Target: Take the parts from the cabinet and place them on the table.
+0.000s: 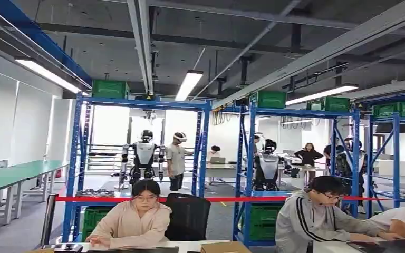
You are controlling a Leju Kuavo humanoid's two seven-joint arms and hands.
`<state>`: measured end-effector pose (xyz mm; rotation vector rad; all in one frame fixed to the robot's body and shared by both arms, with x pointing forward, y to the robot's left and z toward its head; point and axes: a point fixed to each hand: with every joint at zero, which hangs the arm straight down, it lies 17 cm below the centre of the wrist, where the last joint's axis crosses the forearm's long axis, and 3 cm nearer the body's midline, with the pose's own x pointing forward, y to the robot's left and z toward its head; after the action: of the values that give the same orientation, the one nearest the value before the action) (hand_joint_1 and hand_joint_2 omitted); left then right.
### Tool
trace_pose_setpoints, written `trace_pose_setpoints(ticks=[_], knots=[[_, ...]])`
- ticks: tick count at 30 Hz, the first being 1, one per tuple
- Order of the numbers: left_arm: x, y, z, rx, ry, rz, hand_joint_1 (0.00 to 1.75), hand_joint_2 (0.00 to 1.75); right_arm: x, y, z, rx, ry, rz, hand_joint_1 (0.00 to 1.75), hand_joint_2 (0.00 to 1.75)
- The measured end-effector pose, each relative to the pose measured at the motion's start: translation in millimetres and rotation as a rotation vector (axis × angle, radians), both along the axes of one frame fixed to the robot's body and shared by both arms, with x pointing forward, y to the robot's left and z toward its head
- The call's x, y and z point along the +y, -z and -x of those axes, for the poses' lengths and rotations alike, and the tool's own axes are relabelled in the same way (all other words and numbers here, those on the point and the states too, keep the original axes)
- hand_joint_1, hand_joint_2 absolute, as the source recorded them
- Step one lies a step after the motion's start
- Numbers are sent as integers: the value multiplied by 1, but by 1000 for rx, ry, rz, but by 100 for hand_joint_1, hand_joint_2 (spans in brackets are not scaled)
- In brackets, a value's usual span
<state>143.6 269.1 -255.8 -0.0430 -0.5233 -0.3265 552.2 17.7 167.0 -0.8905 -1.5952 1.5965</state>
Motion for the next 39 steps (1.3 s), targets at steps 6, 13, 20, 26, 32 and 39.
trace_pose_setpoints(ticks=[6,13,20,26,32,39], knots=[[2,0,1,-7,-24,4,0,0,6,-35,-2,-2,-75,-114,0,0],[6,2,12,-3,-58,3,0,0,3,-68,4,89,-155,-335,0,0],[9,3,17,1,-60,3,0,0,-26,-129,29,239,-349,-916,0,0],[9,4,23,19,-80,19,0,0,-96,-226,117,426,-863,-1689,0,0],[13,5,29,30,-148,34,0,0,-131,-244,204,398,-1141,-1787,0,0],[19,5,32,27,-187,27,0,0,-142,-251,260,292,-1241,-1741,0,0]])
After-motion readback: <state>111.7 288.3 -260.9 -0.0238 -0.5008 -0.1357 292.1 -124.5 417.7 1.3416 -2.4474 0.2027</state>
